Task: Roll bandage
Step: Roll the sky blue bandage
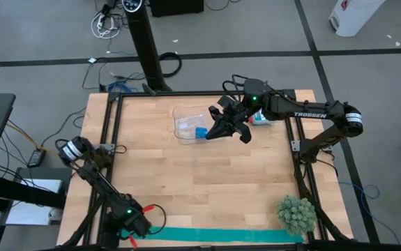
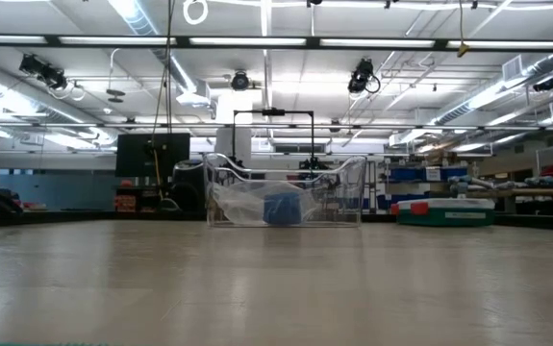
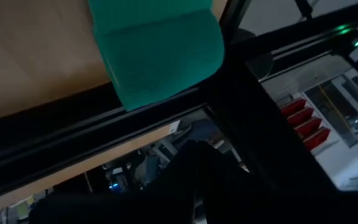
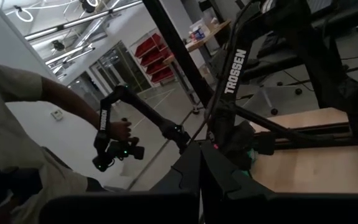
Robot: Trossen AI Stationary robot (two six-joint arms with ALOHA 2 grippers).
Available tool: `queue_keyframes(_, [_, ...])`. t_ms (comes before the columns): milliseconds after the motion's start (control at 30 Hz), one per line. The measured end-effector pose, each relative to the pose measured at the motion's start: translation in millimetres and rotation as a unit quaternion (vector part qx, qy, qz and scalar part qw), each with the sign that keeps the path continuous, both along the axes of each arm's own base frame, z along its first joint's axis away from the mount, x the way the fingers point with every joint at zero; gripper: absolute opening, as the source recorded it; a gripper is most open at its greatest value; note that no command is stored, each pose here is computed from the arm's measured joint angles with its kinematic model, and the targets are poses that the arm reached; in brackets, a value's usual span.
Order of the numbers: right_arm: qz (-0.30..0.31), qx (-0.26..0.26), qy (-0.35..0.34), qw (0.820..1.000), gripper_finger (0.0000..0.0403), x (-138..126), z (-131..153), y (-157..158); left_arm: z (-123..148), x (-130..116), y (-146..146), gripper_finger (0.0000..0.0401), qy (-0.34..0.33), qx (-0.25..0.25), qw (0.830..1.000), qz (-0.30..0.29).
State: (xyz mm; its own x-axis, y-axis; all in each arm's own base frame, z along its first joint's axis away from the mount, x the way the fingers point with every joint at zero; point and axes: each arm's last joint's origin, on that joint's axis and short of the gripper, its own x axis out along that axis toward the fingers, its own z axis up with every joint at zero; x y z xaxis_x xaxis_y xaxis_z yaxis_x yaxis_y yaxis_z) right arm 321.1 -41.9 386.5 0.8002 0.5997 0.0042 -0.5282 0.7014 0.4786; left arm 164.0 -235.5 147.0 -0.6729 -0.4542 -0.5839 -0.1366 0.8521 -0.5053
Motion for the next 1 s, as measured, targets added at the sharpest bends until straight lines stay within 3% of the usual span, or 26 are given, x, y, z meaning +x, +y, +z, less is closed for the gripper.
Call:
queue_keyframes(133, [0.0, 0.004, 0.0, 1.0, 0.0, -1, 2, 0, -1, -2, -3, 0.0019, -0.01, -0.005, 1.0, -0.008])
queue_keyframes(333, [0.002, 0.002, -0.022, 1.0, 0.0, -3, 7, 1, -4, -4, -4, 0.0019, -0.045, 0.037, 0.998, -0.009])
queue_keyframes(533, [0.002, 0.004, -0.026, 1.0, 0.0, -3, 8, 1, -5, -2, -5, 0.0019, -0.072, 0.04, 0.997, -0.012])
queue_keyframes(1000, [0.001, 0.005, -0.025, 1.0, 0.0, -3, 8, 1, -16, -5, -6, 0.0019, -0.061, 0.004, 0.998, -0.001])
